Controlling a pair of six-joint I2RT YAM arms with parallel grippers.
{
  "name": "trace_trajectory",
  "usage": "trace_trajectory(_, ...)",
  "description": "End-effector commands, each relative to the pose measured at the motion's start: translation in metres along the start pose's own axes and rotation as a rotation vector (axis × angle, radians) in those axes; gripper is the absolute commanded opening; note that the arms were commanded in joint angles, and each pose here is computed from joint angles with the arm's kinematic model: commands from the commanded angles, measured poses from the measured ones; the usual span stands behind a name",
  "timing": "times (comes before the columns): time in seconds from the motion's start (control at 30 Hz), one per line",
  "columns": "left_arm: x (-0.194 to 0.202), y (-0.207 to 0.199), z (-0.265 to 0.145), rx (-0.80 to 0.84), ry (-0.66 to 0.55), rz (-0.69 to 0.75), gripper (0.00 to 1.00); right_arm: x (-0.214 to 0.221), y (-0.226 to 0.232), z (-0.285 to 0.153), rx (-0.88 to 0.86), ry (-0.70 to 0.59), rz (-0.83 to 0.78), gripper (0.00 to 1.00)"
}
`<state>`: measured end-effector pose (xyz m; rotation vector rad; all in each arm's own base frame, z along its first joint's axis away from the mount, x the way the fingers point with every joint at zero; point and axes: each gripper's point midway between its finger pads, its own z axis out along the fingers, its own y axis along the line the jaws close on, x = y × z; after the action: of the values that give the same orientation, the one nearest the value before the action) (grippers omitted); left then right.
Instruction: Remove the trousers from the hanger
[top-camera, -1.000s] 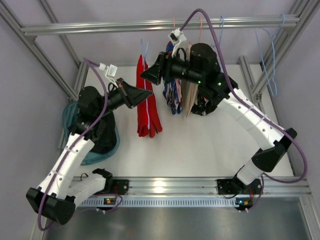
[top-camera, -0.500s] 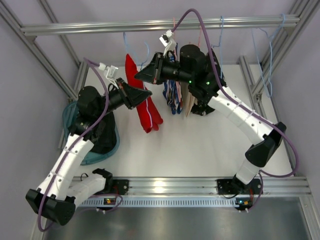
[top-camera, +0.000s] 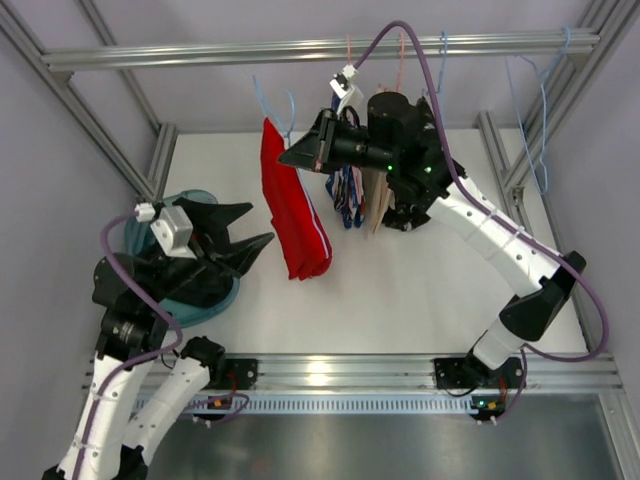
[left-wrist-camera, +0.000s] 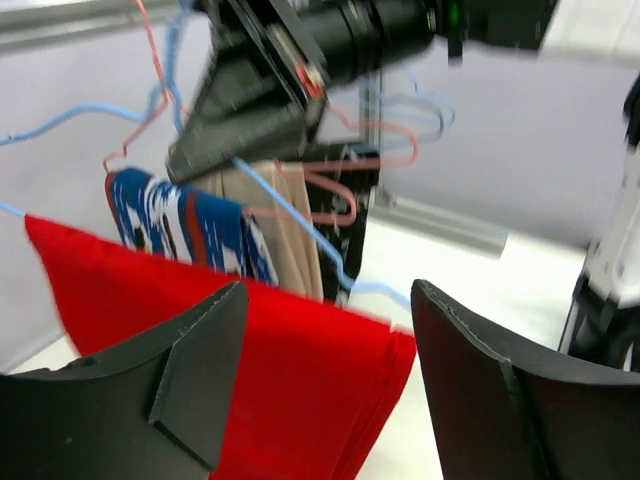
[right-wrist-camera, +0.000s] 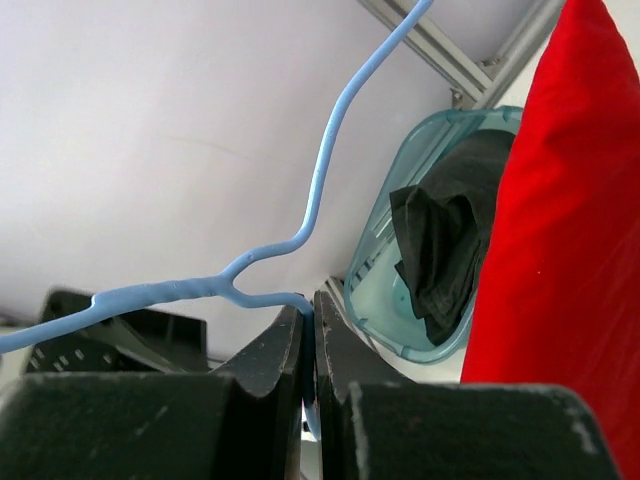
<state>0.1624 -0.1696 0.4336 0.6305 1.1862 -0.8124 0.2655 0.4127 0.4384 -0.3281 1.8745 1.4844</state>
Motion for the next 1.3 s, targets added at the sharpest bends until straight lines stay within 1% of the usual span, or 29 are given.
trace_trajectory(0.0,0.054,-0.006,-0.019,0.058,0.162,0.114,0.72,-0.056,0.059,-0.032,-0.093,-0.194,0.028,0.00)
trace_trajectory(0.07,0.066,-0.007,-0.025,0.079,0.198,0.171,0.73,-0.059,0.052,-0.025,-0.058,-0.200,0.062,0.00)
trace_trajectory(0.1,0.073,-0.007,-0.028,0.083,0.213,0.171,0.73,-0.069,0.057,-0.027,-0.056,-0.233,0.077,0.00)
trace_trajectory(0.23,0.097,-0.009,-0.032,0.110,0.267,0.150,0.73,-0.083,0.048,-0.016,0.001,-0.275,0.119,0.00)
trace_trajectory(0.43,0.118,-0.004,-0.029,0.134,0.313,0.166,0.73,-0.093,0.027,0.002,0.073,-0.310,0.159,0.00)
trace_trajectory(0.53,0.124,0.002,-0.026,0.129,0.333,0.173,0.73,-0.096,0.020,0.005,0.096,-0.326,0.175,0.00)
trace_trajectory(0.67,0.133,0.020,-0.021,0.060,0.357,0.184,0.70,-0.096,0.016,0.010,0.105,-0.326,0.188,0.00)
trace_trajectory(0.87,0.135,0.039,-0.009,-0.005,0.338,0.221,0.72,-0.099,0.016,0.011,0.115,-0.343,0.192,0.00)
trace_trajectory(0.93,0.136,0.042,-0.004,-0.009,0.334,0.223,0.75,-0.100,0.015,0.011,0.118,-0.346,0.191,0.00)
trace_trajectory(1.0,0.141,0.043,0.000,-0.003,0.344,0.207,0.81,-0.099,0.012,0.012,0.125,-0.346,0.191,0.00)
trace_trajectory(1.07,0.141,0.042,0.006,-0.007,0.335,0.202,0.83,-0.098,0.012,0.012,0.126,-0.343,0.191,0.00)
trace_trajectory(1.1,0.144,0.040,0.011,0.001,0.338,0.196,0.83,-0.098,0.013,0.011,0.124,-0.343,0.191,0.00)
trace_trajectory(1.17,0.143,0.048,0.018,-0.056,0.323,0.205,0.83,-0.098,0.013,0.012,0.124,-0.341,0.191,0.00)
trace_trajectory(1.2,0.144,0.044,0.022,-0.052,0.318,0.204,0.82,-0.097,0.012,0.012,0.125,-0.340,0.190,0.00)
trace_trajectory(1.27,0.142,0.056,0.028,-0.125,0.295,0.219,0.79,-0.098,0.012,0.011,0.124,-0.339,0.193,0.00)
